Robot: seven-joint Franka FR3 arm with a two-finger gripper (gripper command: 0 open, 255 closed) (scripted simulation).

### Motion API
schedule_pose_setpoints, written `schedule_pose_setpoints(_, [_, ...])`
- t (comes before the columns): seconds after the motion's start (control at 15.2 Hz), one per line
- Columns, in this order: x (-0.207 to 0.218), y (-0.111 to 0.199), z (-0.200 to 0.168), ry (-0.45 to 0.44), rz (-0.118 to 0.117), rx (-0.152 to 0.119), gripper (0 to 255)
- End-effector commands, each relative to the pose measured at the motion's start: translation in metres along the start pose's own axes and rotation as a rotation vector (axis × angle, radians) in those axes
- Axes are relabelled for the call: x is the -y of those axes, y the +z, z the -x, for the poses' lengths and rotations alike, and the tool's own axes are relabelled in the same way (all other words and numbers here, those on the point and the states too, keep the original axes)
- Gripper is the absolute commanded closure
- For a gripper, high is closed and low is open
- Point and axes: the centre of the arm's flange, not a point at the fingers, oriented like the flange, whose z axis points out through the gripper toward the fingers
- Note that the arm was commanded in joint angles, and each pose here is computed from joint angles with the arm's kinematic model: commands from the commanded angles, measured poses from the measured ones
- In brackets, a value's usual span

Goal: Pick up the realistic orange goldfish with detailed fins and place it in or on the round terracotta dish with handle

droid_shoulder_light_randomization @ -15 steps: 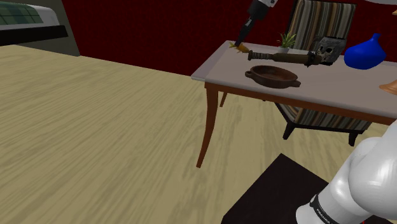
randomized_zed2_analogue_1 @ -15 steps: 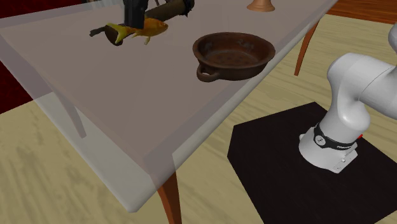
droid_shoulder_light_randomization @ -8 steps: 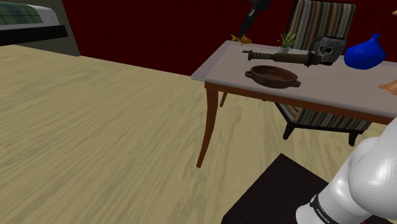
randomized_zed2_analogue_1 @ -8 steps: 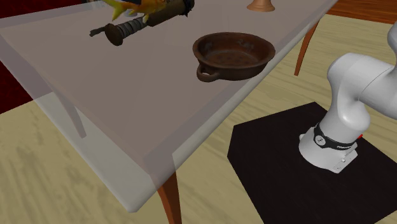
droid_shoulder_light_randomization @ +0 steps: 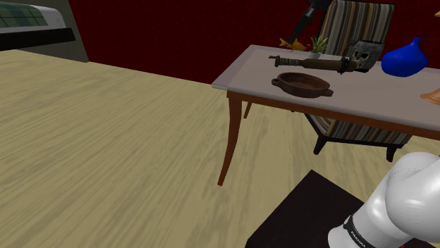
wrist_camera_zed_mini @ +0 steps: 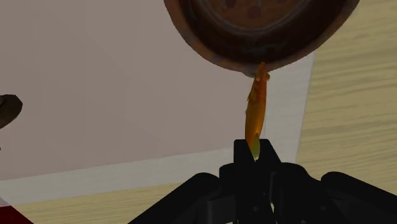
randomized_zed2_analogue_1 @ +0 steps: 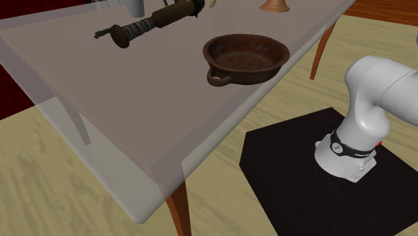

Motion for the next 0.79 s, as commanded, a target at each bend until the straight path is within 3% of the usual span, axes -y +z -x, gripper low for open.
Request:
schedule_pose_setpoints(0.0, [0.01, -0.011, 0.023, -0.001, 0.0, 0.001, 255])
schedule_pose_setpoints(0.33, [0.031, -0.038, 0.079, -0.001, 0.0, 0.001, 255])
schedule_pose_setpoints(0.73, [0.029, -0.008, 0.091, -0.001, 0.0, 0.001, 255])
